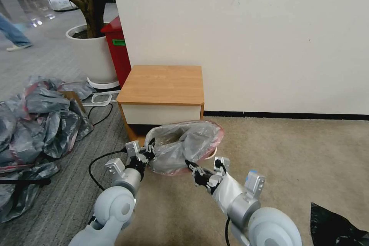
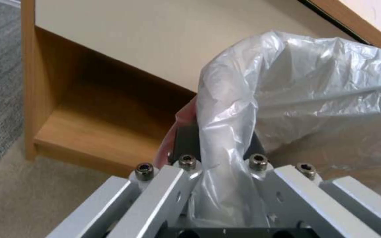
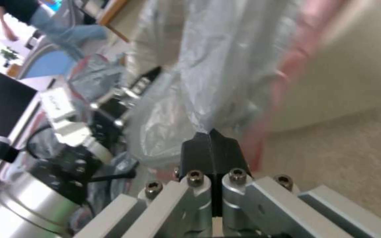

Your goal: Pick up the garbage bag from the table and place it over the trash can.

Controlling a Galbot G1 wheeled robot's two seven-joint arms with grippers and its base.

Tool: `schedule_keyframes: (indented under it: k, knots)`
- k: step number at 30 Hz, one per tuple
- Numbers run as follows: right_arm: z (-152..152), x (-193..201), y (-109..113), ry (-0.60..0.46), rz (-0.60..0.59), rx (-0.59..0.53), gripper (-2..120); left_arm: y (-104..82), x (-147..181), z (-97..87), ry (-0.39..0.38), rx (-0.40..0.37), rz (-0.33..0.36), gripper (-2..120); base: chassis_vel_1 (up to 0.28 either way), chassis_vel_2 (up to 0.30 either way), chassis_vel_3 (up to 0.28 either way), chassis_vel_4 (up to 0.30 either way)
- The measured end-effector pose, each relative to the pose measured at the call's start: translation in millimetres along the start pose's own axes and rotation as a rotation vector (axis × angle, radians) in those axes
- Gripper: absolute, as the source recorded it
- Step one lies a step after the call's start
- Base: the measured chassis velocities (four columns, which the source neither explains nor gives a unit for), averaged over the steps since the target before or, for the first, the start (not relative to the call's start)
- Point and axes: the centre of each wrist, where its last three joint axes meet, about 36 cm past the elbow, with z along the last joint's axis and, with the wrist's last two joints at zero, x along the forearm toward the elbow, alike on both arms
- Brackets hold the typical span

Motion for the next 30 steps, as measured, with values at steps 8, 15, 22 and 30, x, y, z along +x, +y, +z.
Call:
schedule_keyframes:
  k: [8,15,22,30]
  knots:
    - [-2.8,3.5,-9.5,-0.002,0.091,0.019,0,5.1,-3.4,-7.3,0.001,0.022,-0.009,6,0.0,0.0,0.0,0.0]
    - [-5.3,10.1,-6.0,-0.006,0.098,0.029,0,3.6,-6.2,-5.4,0.005,0.028,-0.01,6,0.0,0.0,0.0,0.0]
    - [-12.3,28.4,3.8,-0.096,0.057,0.024,24,5.9,-9.2,-2.7,0.011,0.034,-0.024,6,0.0,0.0,0.0,0.0]
    - [-27.1,27.0,0.5,-0.378,0.068,0.024,52,7.1,-7.0,0.2,0.02,0.041,-0.031,6,0.0,0.0,0.0,0.0]
